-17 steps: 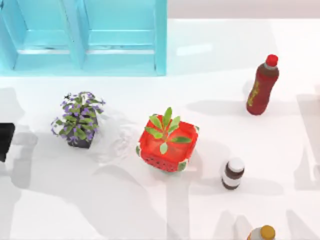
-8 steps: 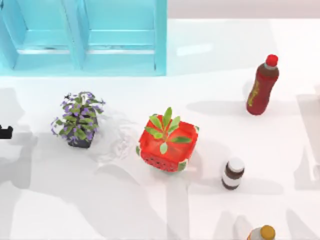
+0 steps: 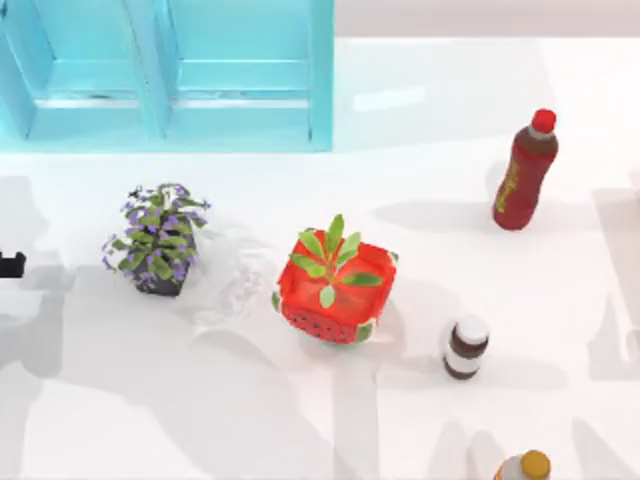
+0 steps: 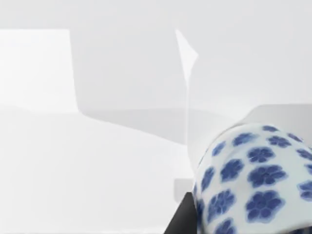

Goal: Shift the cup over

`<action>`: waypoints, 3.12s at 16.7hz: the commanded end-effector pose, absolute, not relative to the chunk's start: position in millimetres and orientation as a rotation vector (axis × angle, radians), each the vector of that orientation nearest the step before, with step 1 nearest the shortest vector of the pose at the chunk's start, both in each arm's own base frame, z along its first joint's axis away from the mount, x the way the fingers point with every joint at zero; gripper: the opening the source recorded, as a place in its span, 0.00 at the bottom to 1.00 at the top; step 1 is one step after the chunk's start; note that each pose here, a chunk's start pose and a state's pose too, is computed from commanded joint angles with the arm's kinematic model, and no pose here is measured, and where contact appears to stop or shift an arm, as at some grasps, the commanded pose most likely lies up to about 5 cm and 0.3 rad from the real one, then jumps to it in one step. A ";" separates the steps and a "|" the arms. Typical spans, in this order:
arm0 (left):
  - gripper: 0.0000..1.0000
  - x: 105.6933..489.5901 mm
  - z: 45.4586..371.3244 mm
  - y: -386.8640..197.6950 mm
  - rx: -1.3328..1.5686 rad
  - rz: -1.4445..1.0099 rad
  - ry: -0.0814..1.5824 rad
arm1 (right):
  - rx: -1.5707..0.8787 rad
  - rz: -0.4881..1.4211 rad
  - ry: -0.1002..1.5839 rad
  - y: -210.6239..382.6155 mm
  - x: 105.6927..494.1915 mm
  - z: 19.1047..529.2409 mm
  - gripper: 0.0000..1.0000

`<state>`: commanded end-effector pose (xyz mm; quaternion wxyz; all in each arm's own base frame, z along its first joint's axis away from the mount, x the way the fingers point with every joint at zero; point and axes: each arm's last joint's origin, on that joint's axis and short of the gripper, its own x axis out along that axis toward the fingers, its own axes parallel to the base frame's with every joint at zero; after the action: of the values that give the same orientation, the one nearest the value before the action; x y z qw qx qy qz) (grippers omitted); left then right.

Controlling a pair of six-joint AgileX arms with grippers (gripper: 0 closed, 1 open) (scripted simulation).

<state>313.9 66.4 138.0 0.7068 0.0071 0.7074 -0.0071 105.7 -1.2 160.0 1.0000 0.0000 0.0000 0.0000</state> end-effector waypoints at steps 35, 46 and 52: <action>0.00 318.6 144.6 246.4 0.014 -0.017 1.573 | 0.000 0.000 0.000 -1.2 105.7 160.0 1.00; 0.68 318.6 144.6 246.4 0.014 -0.017 1.573 | 0.000 0.000 0.000 -1.2 105.7 160.0 1.00; 1.00 318.6 144.6 246.4 0.014 -0.017 1.573 | 0.000 0.000 0.000 -1.2 105.7 160.0 1.00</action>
<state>318.6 246.4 144.6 0.7064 0.0064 0.7077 -0.0078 105.7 -1.2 160.0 1.0000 0.0000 0.0000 0.0000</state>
